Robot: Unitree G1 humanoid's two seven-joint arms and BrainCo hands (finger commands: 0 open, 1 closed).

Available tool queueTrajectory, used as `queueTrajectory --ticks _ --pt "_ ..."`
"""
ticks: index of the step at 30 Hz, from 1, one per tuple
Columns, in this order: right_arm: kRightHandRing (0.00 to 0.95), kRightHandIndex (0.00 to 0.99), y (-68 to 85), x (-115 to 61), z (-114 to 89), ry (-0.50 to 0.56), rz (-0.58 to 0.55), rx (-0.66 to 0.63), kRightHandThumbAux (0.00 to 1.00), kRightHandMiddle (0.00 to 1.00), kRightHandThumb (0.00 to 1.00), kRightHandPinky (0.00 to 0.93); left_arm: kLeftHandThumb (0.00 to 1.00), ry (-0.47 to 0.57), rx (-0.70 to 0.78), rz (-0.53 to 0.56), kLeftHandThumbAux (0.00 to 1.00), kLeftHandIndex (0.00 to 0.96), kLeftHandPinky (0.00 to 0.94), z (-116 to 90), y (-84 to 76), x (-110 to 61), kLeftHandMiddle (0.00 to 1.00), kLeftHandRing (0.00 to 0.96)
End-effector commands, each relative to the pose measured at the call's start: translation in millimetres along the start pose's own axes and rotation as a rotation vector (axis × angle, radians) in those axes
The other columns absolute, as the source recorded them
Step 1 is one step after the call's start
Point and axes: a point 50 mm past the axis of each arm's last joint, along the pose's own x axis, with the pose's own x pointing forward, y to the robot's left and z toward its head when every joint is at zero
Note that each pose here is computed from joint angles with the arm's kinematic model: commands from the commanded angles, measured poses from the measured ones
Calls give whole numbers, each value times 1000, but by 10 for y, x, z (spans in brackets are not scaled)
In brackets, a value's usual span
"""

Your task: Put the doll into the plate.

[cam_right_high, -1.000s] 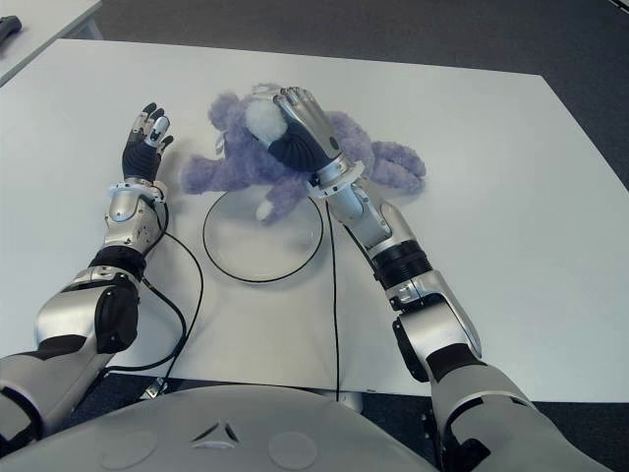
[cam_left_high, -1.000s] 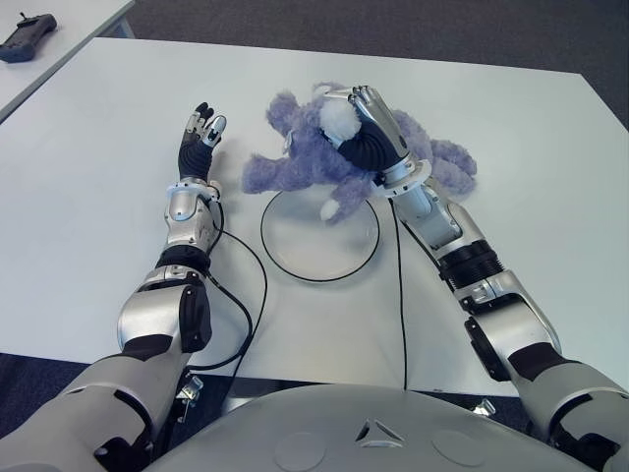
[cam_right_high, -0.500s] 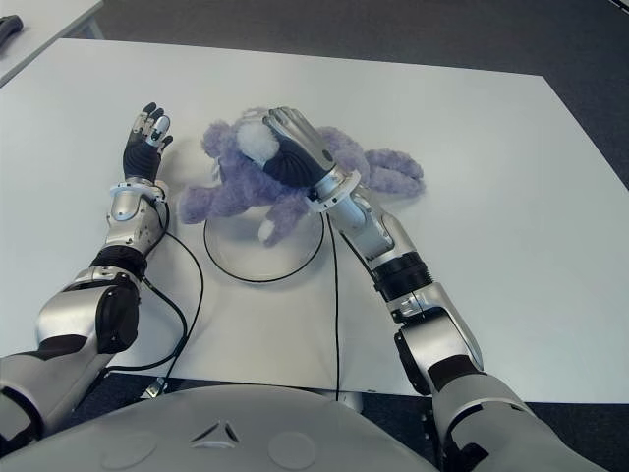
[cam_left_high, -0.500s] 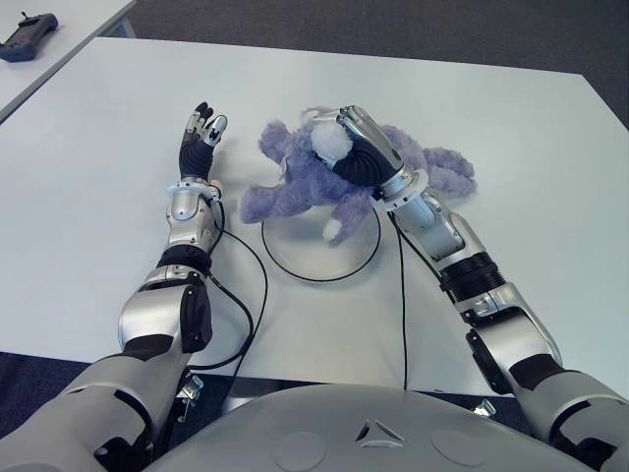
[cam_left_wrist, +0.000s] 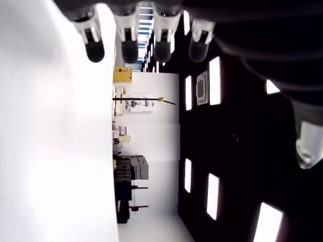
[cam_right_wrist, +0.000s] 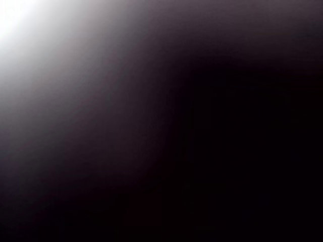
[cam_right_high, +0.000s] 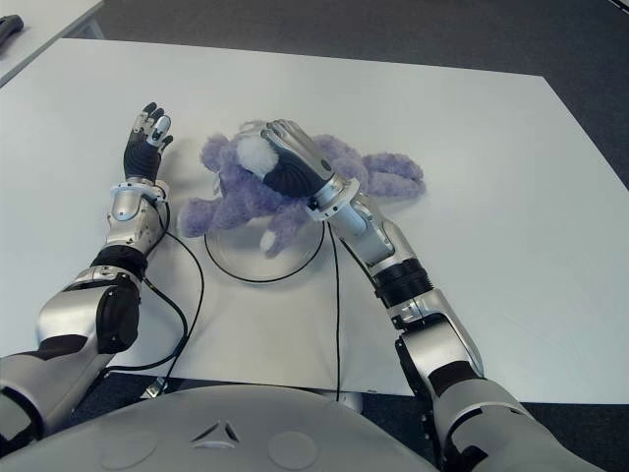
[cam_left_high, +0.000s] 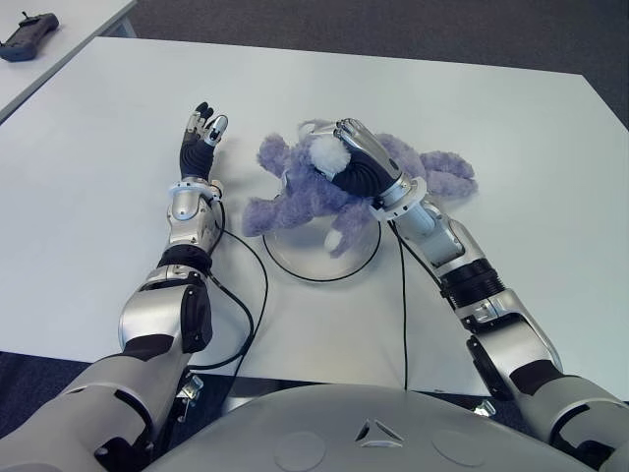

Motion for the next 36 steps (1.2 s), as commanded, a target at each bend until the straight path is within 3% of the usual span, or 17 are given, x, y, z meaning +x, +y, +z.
queueTrajectory --ticks 1,17,26,33,36 --pt "828 735 175 -107 20 5 70 31 654 822 918 828 0 482 -16 5 436 2 0 -1145 -166 -998 25 0" --pt "829 752 431 -200 -87 64 126 63 668 826 918 825 0 490 -48 21 451 22 0 -1159 -196 -1012 33 0" --pt "829 749 492 -232 -138 109 163 44 675 825 894 820 0 495 -78 24 456 18 0 -1168 -211 -1021 49 12" --pt "835 751 781 -380 -191 184 236 40 661 833 903 845 0 503 -88 32 462 16 0 -1173 -218 -1020 60 19" --pt "838 756 827 -404 -232 209 268 16 652 839 916 849 0 501 -74 39 467 22 0 -1171 -226 -1020 64 20"
